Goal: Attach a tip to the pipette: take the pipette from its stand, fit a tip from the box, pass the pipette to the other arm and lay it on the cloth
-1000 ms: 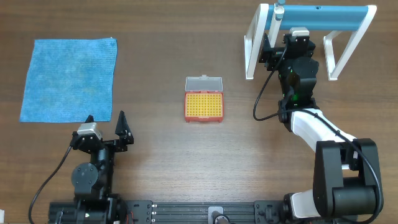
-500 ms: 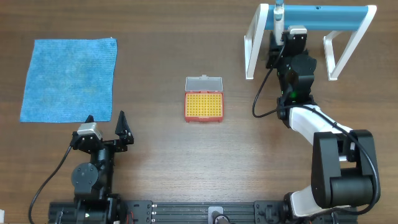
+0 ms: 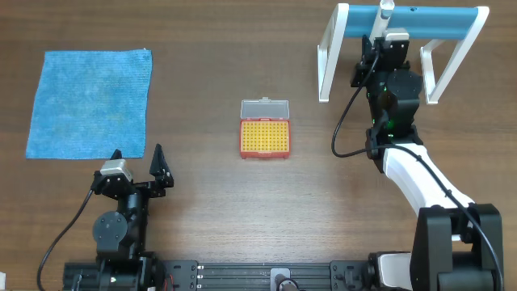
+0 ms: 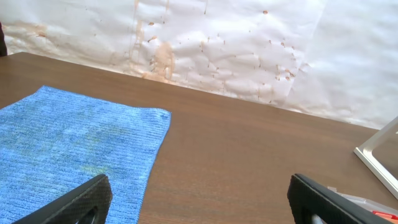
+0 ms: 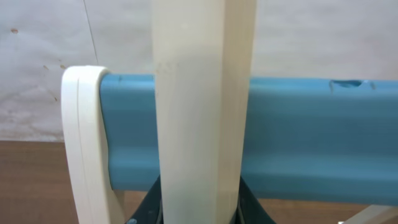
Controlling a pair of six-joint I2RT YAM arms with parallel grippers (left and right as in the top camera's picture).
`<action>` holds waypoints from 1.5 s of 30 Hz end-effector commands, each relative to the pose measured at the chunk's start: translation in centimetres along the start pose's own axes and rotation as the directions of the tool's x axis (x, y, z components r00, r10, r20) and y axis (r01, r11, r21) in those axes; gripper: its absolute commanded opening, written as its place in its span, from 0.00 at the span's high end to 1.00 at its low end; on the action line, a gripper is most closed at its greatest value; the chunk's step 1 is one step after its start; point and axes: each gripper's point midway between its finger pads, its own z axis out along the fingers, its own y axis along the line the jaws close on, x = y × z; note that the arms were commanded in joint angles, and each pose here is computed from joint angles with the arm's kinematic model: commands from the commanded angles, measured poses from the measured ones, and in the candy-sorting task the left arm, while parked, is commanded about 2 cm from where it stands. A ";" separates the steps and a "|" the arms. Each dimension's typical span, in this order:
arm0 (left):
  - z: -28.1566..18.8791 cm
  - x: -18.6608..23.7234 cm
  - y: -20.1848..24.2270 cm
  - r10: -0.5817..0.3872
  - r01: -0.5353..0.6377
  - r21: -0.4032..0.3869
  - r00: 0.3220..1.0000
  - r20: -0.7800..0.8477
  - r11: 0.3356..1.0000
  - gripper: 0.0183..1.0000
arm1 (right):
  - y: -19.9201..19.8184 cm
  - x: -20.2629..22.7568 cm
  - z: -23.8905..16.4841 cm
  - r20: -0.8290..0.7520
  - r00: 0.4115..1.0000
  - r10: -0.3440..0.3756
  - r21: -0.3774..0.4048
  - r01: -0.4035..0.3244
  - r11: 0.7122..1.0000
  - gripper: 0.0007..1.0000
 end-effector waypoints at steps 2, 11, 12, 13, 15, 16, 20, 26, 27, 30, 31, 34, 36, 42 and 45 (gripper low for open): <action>0.0 0.1 0.1 0.016 -0.016 -0.004 1.000 -0.002 1.000 0.08 | 3.2 -2.0 -1.9 0.088 0.996 0.000 -0.080 0.007 0.997 0.92; 0.0 0.1 0.1 0.016 -0.016 -0.004 1.000 -0.002 1.000 0.09 | 18.4 -0.8 -10.1 0.276 0.940 0.202 -0.565 -0.011 0.825 0.92; 0.0 0.1 0.1 0.016 -0.016 -0.004 1.000 -0.001 1.000 0.08 | 19.3 0.3 -9.9 0.243 0.949 0.202 -0.582 -0.024 0.813 0.92; 0.0 0.1 0.1 0.016 -0.016 -0.004 1.000 -0.002 1.000 0.09 | 19.9 1.2 -9.7 0.197 0.953 0.230 -0.600 -0.069 0.797 0.92; 0.0 0.1 0.1 0.016 -0.016 -0.004 1.000 -0.002 1.000 0.08 | 20.7 2.1 -9.4 0.153 0.956 0.249 -0.615 -0.105 0.782 0.92; 0.0 0.1 0.1 0.016 -0.016 -0.004 1.000 -0.002 1.000 0.08 | 21.3 2.6 -9.1 0.142 0.959 0.245 -0.621 -0.106 0.777 0.92; 0.0 0.1 0.1 0.016 -0.016 -0.004 1.000 -0.002 1.000 0.09 | 22.5 4.9 -7.8 0.093 0.970 0.223 -0.625 -0.117 0.772 0.92; 0.0 0.1 0.1 0.016 -0.016 -0.004 1.000 -0.002 1.000 0.08 | 24.0 6.0 -8.4 0.061 0.976 0.208 -0.667 -0.115 0.736 0.92; 0.0 0.1 0.1 0.016 -0.016 -0.004 1.000 -0.002 1.000 0.08 | 24.3 6.2 -8.8 0.056 0.977 0.204 -0.682 -0.111 0.722 0.92; 0.0 0.1 0.1 0.016 -0.016 -0.004 1.000 -0.002 1.000 0.09 | 24.5 6.5 -9.2 0.067 0.982 0.178 -0.686 -0.085 0.723 0.92; 0.0 0.1 0.1 0.016 -0.016 -0.004 1.000 -0.002 1.000 0.08 | 24.4 6.8 -9.2 0.065 0.983 0.170 -0.683 -0.080 0.726 0.92; 0.0 0.1 0.1 0.016 -0.016 -0.004 1.000 -0.002 1.000 0.09 | 23.9 7.0 -9.2 0.061 0.984 0.166 -0.675 -0.082 0.733 0.92; 0.0 0.1 0.1 0.016 -0.016 -0.004 1.000 -0.002 1.000 0.08 | 23.6 7.0 -9.0 0.065 0.985 0.161 -0.668 -0.076 0.740 0.92; 0.0 0.1 0.1 0.016 -0.016 -0.004 1.000 -0.002 1.000 0.09 | 23.2 7.5 -8.7 0.079 0.990 0.115 -0.655 -0.036 0.754 0.92; 0.0 0.1 0.1 0.016 -0.016 -0.004 1.000 -0.002 1.000 0.08 | 23.2 8.1 -8.7 0.066 0.993 0.101 -0.654 -0.034 0.756 0.92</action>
